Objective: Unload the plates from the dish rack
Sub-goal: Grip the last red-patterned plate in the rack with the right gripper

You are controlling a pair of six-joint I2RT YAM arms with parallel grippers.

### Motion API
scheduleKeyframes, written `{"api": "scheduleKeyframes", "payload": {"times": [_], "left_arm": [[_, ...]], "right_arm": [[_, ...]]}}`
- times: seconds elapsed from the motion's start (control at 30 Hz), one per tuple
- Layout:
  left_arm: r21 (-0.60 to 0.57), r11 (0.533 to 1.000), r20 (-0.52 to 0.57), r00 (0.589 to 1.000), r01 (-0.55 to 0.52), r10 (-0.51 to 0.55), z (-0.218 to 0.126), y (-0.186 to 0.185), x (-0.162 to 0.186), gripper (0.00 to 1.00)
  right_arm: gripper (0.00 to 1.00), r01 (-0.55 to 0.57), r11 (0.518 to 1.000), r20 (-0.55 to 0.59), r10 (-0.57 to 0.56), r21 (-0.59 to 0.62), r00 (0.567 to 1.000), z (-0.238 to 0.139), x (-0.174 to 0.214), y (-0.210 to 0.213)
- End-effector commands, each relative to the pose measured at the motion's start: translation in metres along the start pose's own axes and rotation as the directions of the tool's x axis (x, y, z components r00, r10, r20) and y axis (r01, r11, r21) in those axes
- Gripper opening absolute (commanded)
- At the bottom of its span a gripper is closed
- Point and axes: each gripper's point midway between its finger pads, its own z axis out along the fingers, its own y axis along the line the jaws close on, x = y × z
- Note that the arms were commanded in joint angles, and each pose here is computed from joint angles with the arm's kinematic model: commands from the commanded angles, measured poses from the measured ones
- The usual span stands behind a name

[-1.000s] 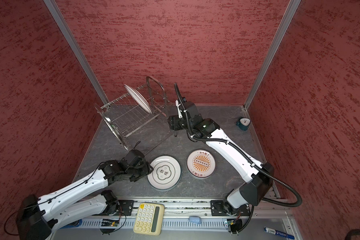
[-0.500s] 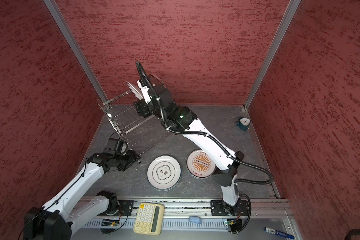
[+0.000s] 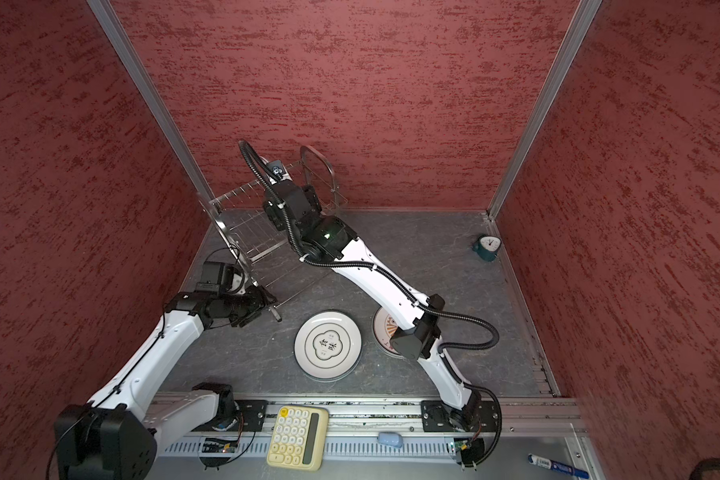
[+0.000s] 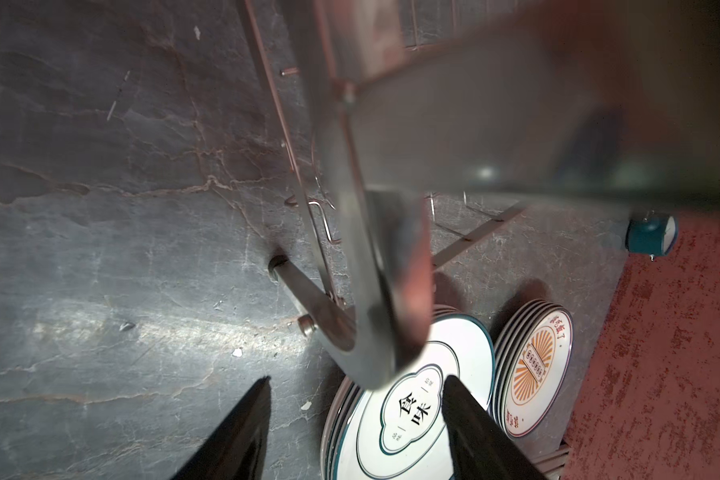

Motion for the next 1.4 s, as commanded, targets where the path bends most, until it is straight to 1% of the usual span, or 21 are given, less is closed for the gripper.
{"api": "scheduleKeyframes", "payload": {"times": [0.0, 0.17, 0.3, 0.33, 0.43, 0.47, 0.53, 0.63, 0.73, 0.8, 0.83, 1.07, 1.23, 1.37], "left_arm": [[0.033, 0.999, 0.014, 0.999, -0.031, 0.03, -0.019, -0.01, 0.002, 0.66], [0.068, 0.997, 0.044, 0.998, -0.044, 0.041, -0.044, -0.019, 0.008, 0.67], [0.083, 0.995, 0.049, 0.998, -0.054, 0.05, -0.058, -0.022, 0.016, 0.68], [0.085, 0.995, 0.051, 0.997, -0.055, 0.051, -0.06, -0.021, 0.018, 0.68], [0.097, 0.994, 0.053, 0.997, -0.055, 0.05, -0.063, -0.02, 0.024, 0.69], [0.102, 0.993, 0.054, 0.997, -0.054, 0.049, -0.064, -0.02, 0.026, 0.71], [0.114, 0.992, 0.055, 0.997, -0.052, 0.046, -0.064, -0.019, 0.029, 0.78], [0.145, 0.988, 0.055, 0.997, -0.055, 0.048, -0.065, -0.022, 0.033, 0.85], [0.169, 0.984, 0.066, 0.996, -0.065, 0.054, -0.07, -0.025, 0.035, 0.91], [0.178, 0.981, 0.077, 0.995, -0.072, 0.059, -0.074, -0.028, 0.035, 0.99], [0.185, 0.98, 0.082, 0.995, -0.079, 0.065, -0.076, -0.029, 0.036, 1.0], [0.191, 0.978, 0.106, 0.992, -0.087, 0.067, -0.087, -0.029, 0.041, 0.99], [0.189, 0.978, 0.117, 0.991, -0.092, 0.071, -0.087, -0.025, 0.043, 0.99], [0.193, 0.976, 0.127, 0.989, -0.099, 0.076, -0.087, -0.025, 0.043, 0.99]], "right_arm": [[0.73, 0.0, 0.996, 0.046, -0.004, 0.085, 0.999, 0.005, -0.01, -0.016], [0.57, 0.025, 0.999, 0.003, -0.025, 0.034, 1.0, 0.029, 0.01, -0.012], [0.44, 0.044, 0.999, 0.04, -0.045, 0.01, 0.998, 0.037, 0.007, -0.003], [0.39, 0.041, 0.999, 0.048, -0.042, 0.016, 0.998, 0.038, 0.006, -0.004], [0.3, 0.044, 0.999, 0.061, -0.045, 0.014, 0.997, 0.039, 0.004, -0.003], [0.28, 0.044, 0.999, 0.062, -0.045, 0.019, 0.997, 0.04, 0.004, -0.003], [0.21, 0.049, 0.998, 0.068, -0.05, 0.029, 0.996, 0.042, 0.005, -0.004], [0.11, 0.065, 0.997, 0.09, -0.069, 0.038, 0.994, 0.042, 0.003, -0.004], [0.04, 0.064, 0.996, 0.126, -0.071, 0.057, 0.989, 0.039, -0.006, -0.008], [0.01, 0.063, 0.996, 0.149, -0.073, 0.068, 0.986, 0.036, -0.013, -0.011], [0.0, 0.063, 0.995, 0.165, -0.074, 0.072, 0.984, 0.034, -0.019, -0.013], [0.0, 0.048, 0.99, 0.271, -0.081, 0.129, 0.959, 0.011, -0.059, -0.031], [0.0, 0.007, 0.992, 0.331, -0.048, 0.126, 0.942, -0.027, -0.094, -0.049], [0.0, -0.025, 0.996, 0.367, -0.009, 0.086, 0.93, -0.06, -0.11, -0.059]]}}
